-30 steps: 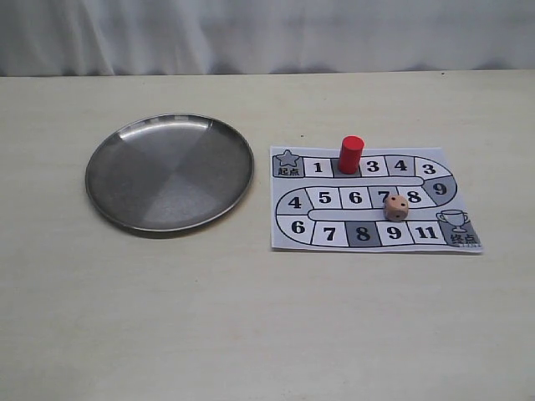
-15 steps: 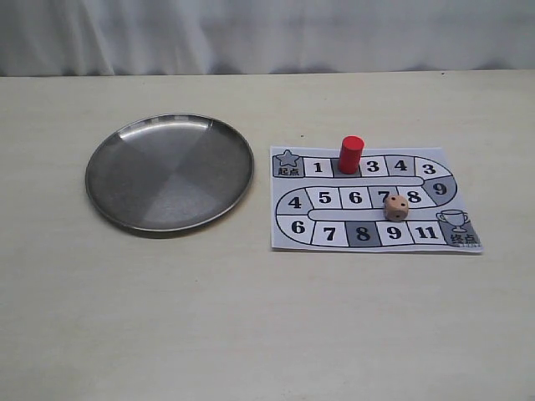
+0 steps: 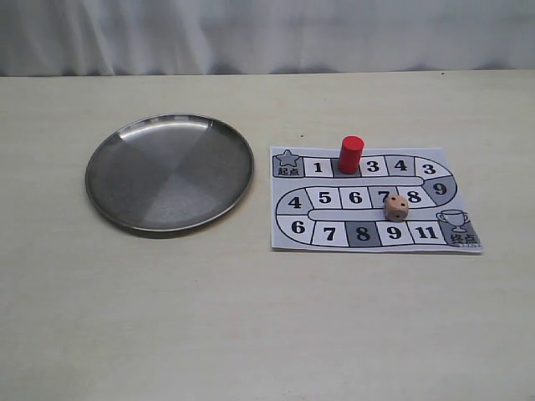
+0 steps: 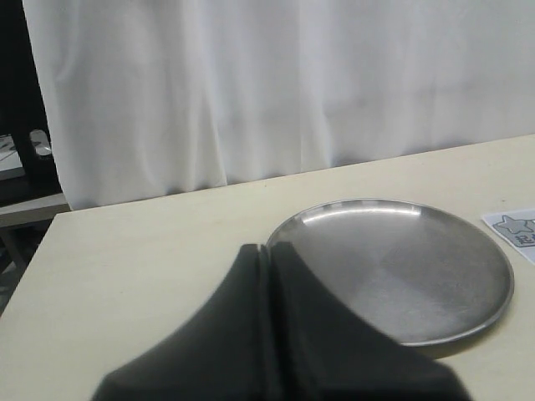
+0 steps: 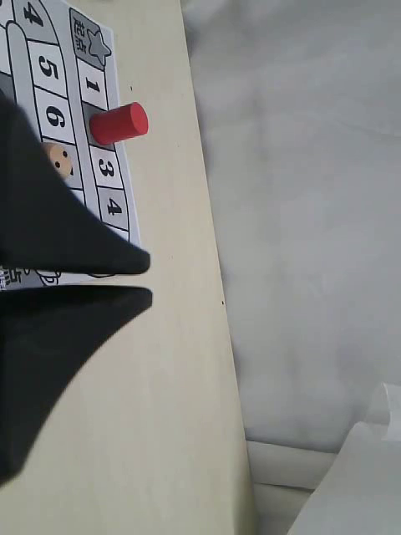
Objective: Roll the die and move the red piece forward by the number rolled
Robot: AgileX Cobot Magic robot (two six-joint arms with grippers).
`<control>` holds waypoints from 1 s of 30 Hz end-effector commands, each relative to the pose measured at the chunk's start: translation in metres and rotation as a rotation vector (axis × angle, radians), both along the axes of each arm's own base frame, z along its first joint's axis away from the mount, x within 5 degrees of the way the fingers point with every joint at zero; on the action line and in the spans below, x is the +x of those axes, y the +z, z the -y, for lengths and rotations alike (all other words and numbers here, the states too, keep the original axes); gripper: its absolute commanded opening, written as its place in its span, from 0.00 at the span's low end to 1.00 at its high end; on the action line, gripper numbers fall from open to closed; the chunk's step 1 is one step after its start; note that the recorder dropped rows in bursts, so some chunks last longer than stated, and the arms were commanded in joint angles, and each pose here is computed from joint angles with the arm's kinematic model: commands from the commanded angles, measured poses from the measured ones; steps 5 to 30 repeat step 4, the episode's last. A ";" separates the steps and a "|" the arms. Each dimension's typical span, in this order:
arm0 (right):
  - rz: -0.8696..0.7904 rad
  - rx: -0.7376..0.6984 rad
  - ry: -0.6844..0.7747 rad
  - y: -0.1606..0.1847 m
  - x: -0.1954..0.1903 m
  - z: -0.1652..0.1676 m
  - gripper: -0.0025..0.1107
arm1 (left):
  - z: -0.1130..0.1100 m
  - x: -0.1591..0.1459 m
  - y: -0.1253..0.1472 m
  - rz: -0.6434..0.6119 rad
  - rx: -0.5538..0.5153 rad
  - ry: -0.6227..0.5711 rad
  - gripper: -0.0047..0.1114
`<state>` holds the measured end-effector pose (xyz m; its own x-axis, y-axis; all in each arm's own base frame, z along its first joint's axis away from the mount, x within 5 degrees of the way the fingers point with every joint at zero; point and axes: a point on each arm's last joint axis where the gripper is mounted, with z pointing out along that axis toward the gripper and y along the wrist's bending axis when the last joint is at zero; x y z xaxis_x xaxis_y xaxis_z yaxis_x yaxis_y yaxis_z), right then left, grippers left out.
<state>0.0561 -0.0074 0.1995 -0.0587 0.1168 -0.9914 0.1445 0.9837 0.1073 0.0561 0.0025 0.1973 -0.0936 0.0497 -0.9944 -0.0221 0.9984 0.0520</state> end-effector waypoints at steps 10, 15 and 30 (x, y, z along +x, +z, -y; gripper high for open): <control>-0.003 -0.011 -0.005 -0.001 0.000 0.000 0.06 | 0.000 0.000 0.000 0.008 -0.006 -0.002 0.04; -0.003 -0.011 -0.005 -0.001 0.000 0.000 0.06 | 0.000 0.000 0.000 0.008 -0.006 -0.002 0.04; -0.003 -0.011 -0.005 -0.001 0.000 0.000 0.06 | 0.000 0.000 0.000 0.008 -0.006 -0.002 0.04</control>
